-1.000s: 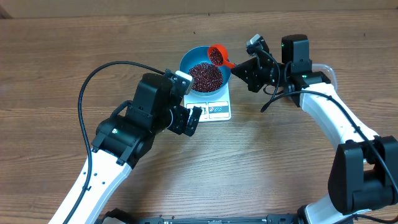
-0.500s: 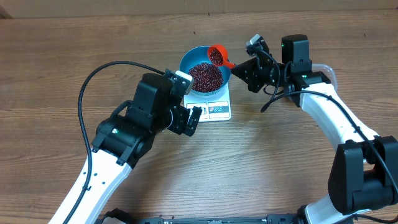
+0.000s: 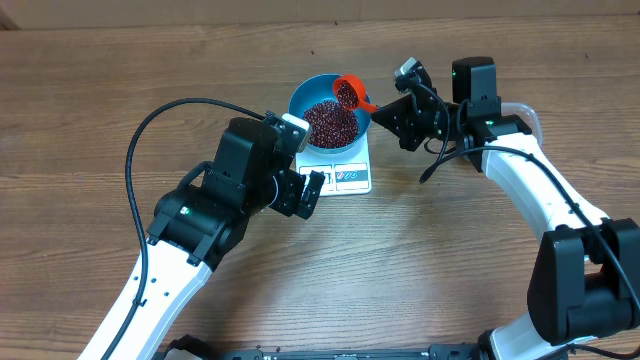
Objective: Scoop item into bowl and weigh 150g on scale
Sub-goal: 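Tilt the red scoop slowly to pour beans into the teal bowl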
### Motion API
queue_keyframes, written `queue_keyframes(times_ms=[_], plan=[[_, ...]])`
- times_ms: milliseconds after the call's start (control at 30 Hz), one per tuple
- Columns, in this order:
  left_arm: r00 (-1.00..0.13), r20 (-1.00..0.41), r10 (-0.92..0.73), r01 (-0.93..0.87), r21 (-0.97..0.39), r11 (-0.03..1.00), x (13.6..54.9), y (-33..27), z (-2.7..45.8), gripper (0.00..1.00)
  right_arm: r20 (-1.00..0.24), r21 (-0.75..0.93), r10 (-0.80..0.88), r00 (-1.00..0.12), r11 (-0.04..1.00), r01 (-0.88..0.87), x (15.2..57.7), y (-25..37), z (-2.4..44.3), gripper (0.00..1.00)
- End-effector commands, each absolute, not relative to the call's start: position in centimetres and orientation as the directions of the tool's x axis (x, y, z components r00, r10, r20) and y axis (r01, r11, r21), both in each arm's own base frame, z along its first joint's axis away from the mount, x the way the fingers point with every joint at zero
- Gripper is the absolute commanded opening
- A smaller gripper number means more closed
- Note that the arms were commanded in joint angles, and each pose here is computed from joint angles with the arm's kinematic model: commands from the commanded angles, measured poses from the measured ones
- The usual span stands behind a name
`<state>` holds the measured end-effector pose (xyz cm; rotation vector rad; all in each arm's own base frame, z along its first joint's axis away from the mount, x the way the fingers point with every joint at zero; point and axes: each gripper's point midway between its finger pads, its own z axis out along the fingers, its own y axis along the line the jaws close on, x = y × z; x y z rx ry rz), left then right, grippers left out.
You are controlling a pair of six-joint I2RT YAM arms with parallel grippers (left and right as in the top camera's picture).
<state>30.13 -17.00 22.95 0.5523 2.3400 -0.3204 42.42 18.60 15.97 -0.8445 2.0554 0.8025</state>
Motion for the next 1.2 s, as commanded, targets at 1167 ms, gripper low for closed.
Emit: queue_keyframes(times_ms=[1167], plan=[[-0.663, -0.677, 0.319, 0.486, -0.065, 0.872, 30.08, -16.92, 22.42, 0.99, -0.830, 0.178, -0.359, -0.428, 0.557, -0.812, 42.18, 18.86, 15.47, 0.04]])
